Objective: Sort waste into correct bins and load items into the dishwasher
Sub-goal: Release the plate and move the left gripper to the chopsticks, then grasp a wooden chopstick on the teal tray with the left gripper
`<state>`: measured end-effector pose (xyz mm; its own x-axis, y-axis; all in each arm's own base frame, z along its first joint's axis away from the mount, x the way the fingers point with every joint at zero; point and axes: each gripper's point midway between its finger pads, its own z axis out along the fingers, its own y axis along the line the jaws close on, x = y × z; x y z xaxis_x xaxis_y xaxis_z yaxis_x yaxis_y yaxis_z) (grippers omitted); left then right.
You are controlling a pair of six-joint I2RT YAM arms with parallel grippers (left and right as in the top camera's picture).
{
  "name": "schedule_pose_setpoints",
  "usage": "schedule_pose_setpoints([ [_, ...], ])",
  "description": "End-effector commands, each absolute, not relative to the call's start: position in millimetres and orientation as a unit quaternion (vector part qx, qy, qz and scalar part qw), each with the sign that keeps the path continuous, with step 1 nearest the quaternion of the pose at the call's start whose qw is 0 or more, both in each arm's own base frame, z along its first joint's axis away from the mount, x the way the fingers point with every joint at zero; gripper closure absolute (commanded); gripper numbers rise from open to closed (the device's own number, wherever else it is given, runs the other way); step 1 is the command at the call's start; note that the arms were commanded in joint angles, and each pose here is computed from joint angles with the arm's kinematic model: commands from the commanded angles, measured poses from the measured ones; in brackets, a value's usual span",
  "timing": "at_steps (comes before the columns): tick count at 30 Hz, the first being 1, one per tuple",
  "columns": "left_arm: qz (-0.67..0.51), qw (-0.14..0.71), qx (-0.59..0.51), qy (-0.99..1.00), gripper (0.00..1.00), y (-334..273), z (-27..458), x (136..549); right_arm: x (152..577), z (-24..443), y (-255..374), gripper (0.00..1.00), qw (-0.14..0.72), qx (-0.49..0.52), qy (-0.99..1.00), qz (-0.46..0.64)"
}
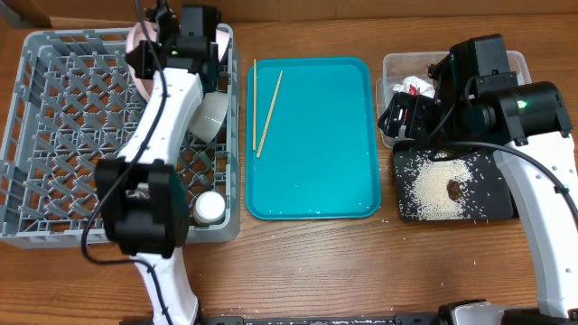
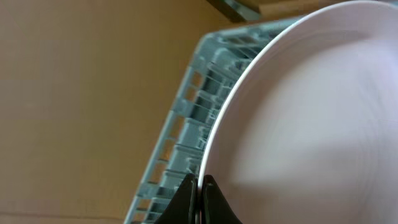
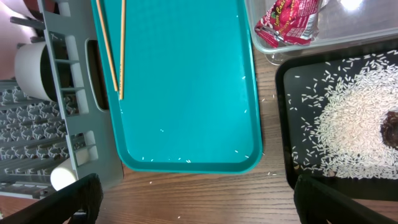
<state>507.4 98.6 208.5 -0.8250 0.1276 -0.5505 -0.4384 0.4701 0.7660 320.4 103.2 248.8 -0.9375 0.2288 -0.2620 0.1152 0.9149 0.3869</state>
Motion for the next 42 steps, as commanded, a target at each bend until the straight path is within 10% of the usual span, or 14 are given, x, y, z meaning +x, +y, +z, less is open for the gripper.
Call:
schedule_pose_setpoints([
  [1, 0.51, 0.269, -0.099, 0.811, 0.94, 101.0, 185.5, 511.9, 321.2, 248.1, 102.2, 0.0, 0.155, 0.088, 0.967, 0.181],
  [2, 0.51, 0.267, -0.098, 0.812, 0.85, 100.7, 182.7, 512.4, 321.2, 248.1, 102.2, 0.0, 0.155, 0.088, 0.967, 0.181],
  [4, 0.501, 0.269, -0.095, 0.817, 0.33, 98.5, 178.9, 514.9, 321.2, 248.1, 102.2, 0.0, 0.155, 0.088, 0.967, 0.181],
  [8, 0.469, 0.289, -0.094, 0.829, 0.03, 92.1, 179.5, 523.0, 322.2, 248.5, 102.4, 0.0, 0.157, 0.087, 0.967, 0.182],
  [25, -0.109, 0.359, 0.164, 0.912, 0.0, -151.6, 306.4, 430.2, 330.8, 252.6, 103.9, 0.0, 0.176, 0.084, 0.963, 0.187],
  [42, -0.046, 0.214, 0.04, 0.975, 0.11, -177.5, 138.9, 468.4, 330.8, 252.5, 103.8, 0.0, 0.177, 0.08, 0.963, 0.186],
])
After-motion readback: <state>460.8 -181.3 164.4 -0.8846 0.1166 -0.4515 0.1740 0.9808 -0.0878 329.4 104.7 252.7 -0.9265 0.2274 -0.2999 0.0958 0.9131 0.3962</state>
